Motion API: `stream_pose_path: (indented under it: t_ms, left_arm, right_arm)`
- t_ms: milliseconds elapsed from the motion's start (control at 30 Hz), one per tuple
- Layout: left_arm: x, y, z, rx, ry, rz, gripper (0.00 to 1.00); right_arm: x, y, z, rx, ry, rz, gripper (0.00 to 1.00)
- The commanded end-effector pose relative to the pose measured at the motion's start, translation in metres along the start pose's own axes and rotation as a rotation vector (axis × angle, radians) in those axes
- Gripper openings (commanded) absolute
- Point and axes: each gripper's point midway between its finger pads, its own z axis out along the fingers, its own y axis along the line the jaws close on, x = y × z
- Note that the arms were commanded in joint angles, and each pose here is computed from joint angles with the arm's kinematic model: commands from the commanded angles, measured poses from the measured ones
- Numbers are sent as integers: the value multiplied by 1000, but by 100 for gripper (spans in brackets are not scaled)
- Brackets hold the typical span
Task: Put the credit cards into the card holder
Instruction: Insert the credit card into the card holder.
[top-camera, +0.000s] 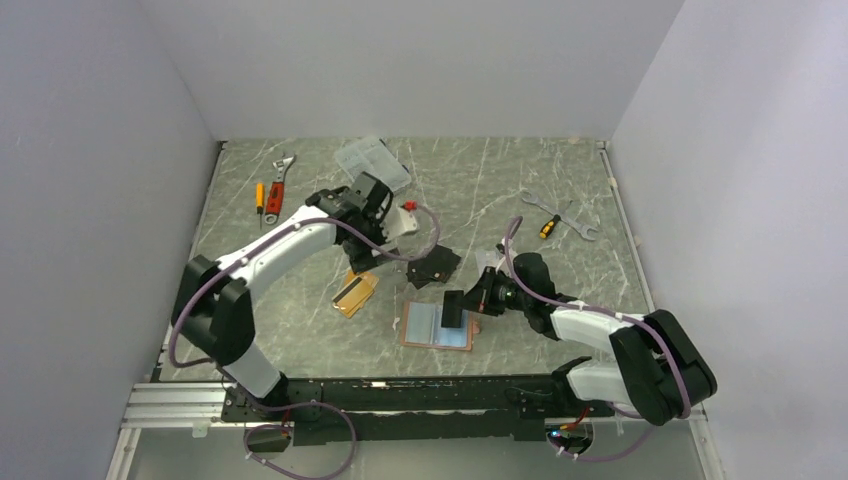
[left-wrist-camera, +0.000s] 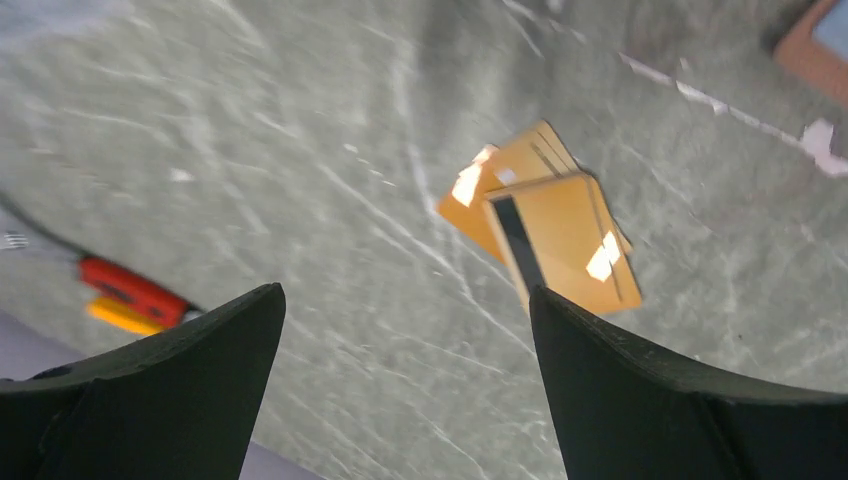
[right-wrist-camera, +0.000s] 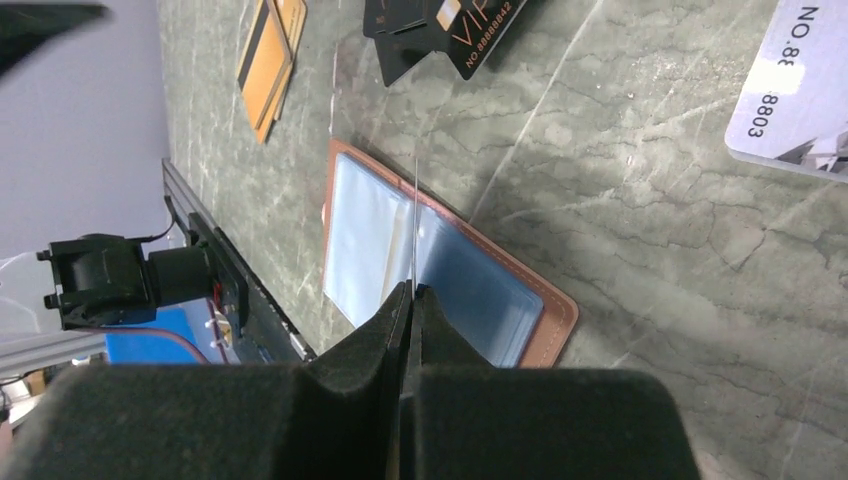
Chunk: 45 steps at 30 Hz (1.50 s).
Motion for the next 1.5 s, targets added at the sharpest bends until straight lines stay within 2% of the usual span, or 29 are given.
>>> stream_pose_path:
  t_ms: [0, 233, 400, 567, 733, 833, 967, 1000, 1100, 1133, 1233, 1367, 1467]
  left_arm:
    - [13, -19, 1, 78, 18, -2, 99]
    - [-12, -106, 36, 256, -259, 188, 99]
    - [-10, -154, 46, 453, -309, 305, 99]
    - [-10, -160, 38, 472, -385, 488, 99]
    - [-23, -185, 30, 426, -605, 770, 99]
    - [-34, -204, 32, 411, -694, 846, 99]
    - [-38, -222, 44, 447, -697, 882, 98]
    - [-39, -223, 48, 445, -693, 880, 94]
    - [-39, -223, 61, 458, -652, 888, 70]
    - [-35, -224, 65, 467, -631, 901, 65]
    - [-22, -225, 64, 482, -605, 960, 63]
    - [-6, -223, 56, 515, -589, 1033, 71]
    - [-11, -223, 55, 539, -579, 982, 64]
  right_arm:
    - [-9, 6, -4, -5, -44, -36, 0]
    - [-4, 3, -4, -3, -34, -10, 0]
    - [1, -4, -4, 24, -16, -1, 0]
    - [3, -14, -5, 93, 12, -5, 0]
    - [-5, -20, -4, 121, 6, -4, 0]
    - [-8, -16, -5, 101, 8, -24, 0]
    - [-17, -7, -11, 68, -12, -64, 0]
    - [-20, -6, -12, 60, -21, -67, 0]
    - [-27, -1, -15, 25, -35, -60, 0]
    - [-30, 0, -16, 15, -42, -60, 0]
    - [-33, 6, -17, -10, -49, -59, 0]
    - [-32, 6, -18, -20, -48, -55, 0]
    - [-33, 7, -19, -23, -50, -55, 0]
